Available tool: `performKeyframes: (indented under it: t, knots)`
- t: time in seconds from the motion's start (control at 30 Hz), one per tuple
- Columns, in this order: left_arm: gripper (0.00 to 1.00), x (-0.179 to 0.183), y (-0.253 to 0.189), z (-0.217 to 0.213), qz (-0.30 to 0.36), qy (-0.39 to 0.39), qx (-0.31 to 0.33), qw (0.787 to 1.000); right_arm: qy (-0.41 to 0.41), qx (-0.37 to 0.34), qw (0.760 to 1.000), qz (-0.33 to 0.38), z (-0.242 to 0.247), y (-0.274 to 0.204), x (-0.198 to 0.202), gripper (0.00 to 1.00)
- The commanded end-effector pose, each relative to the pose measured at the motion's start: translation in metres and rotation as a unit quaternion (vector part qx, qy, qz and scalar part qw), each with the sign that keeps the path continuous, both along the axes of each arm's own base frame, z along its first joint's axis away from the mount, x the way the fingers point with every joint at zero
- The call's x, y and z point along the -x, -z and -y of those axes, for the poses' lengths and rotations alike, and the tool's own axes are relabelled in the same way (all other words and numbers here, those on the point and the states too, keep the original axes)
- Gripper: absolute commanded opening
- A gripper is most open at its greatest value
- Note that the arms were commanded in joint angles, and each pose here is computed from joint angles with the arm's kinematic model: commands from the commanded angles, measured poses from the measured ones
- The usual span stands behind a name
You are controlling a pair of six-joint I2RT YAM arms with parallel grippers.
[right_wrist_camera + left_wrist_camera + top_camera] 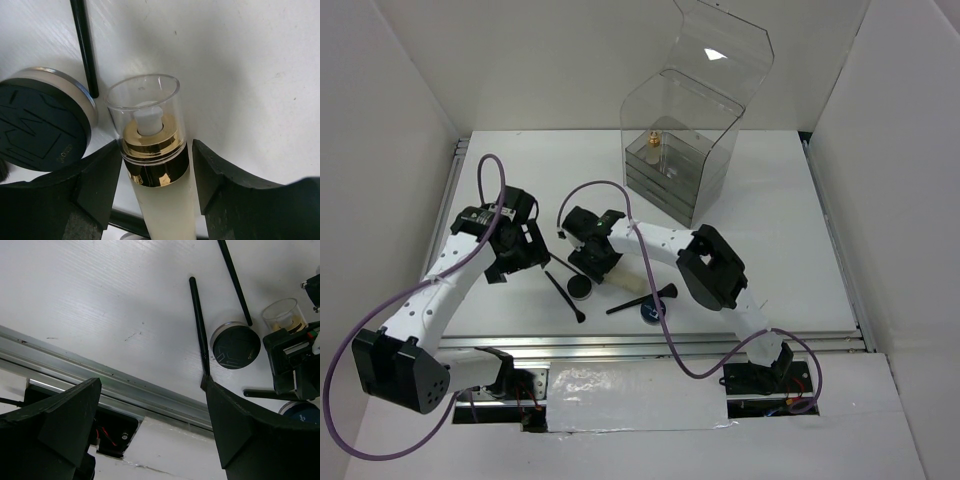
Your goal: Organize the makeup
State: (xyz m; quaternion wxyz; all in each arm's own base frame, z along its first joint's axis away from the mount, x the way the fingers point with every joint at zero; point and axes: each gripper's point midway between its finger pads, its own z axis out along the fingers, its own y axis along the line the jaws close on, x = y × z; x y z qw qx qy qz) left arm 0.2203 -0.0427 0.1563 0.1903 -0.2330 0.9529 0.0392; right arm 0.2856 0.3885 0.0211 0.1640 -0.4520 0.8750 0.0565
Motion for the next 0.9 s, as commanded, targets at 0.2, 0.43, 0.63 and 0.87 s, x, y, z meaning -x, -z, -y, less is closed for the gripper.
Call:
performKeyframes:
  t: [0.2,0.43,0.63,0.87]
  knots:
    - [0.99,0.001,-0.006,0.002,0.022,0.004,0.015,1.0,0.001,-0.006,1.0,0.024,-0.008,0.001,-0.007,0.36]
    - [1.0,0.002,-0.006,0.004,0.026,0.007,0.023,0.999,0.04,-0.036,0.991,0.121,-0.012,-0.046,-0.041,0.08]
    - [0.99,0.0,-0.006,0.009,0.031,0.015,0.034,0.999,0.087,-0.091,0.967,0.221,-0.014,-0.127,-0.081,0.0]
    - [0.99,-0.002,-0.009,0.013,0.043,0.021,0.046,0.998,0.14,-0.177,0.932,0.285,-0.006,-0.231,-0.1,0.0]
